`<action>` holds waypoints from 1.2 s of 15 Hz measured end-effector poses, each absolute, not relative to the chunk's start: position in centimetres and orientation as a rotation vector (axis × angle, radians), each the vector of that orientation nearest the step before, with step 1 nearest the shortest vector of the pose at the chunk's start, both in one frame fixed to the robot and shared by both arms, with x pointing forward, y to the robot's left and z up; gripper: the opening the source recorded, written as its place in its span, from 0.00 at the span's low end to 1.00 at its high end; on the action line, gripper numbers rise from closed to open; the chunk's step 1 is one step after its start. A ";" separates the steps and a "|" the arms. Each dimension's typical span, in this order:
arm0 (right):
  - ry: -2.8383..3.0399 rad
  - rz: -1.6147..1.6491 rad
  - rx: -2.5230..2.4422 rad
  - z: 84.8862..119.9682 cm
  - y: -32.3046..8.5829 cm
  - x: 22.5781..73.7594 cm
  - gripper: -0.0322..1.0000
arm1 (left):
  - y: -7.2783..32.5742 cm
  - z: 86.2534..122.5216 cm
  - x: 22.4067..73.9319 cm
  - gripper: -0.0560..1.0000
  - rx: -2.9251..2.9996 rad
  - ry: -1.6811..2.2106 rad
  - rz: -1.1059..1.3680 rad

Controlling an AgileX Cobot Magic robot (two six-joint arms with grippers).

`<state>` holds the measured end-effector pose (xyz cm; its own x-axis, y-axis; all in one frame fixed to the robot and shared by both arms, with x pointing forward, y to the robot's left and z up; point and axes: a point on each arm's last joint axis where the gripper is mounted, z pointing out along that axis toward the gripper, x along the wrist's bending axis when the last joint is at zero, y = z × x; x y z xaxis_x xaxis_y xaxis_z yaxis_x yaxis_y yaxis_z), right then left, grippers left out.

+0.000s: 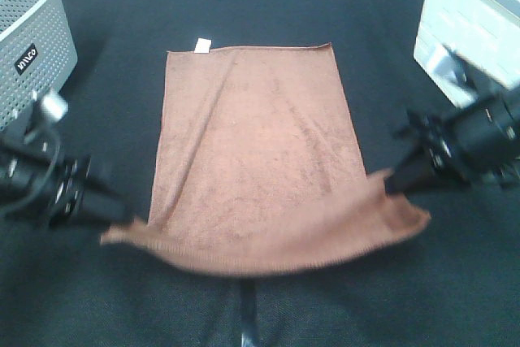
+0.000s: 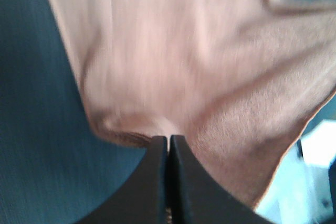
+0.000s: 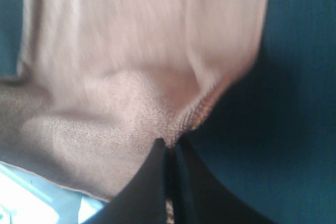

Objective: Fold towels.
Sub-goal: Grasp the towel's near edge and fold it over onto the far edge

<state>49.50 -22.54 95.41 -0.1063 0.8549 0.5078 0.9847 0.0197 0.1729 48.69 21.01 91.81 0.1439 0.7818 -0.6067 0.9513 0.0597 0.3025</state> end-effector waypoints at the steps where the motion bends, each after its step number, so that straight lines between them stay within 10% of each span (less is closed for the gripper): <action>1: -2.060 -0.732 -1.887 96.0 -22.3 51.2 0.03 | 21.0 92.8 50.2 0.05 1.740 1.653 -0.259; 11: -2.237 -0.892 -1.898 99.9 -20.8 71.0 0.03 | 20.0 97.0 66.8 0.05 1.708 1.497 0.176; 18: -2.309 -1.129 -1.929 95.7 -20.2 78.9 0.03 | 20.0 95.0 76.2 0.05 1.634 1.399 0.521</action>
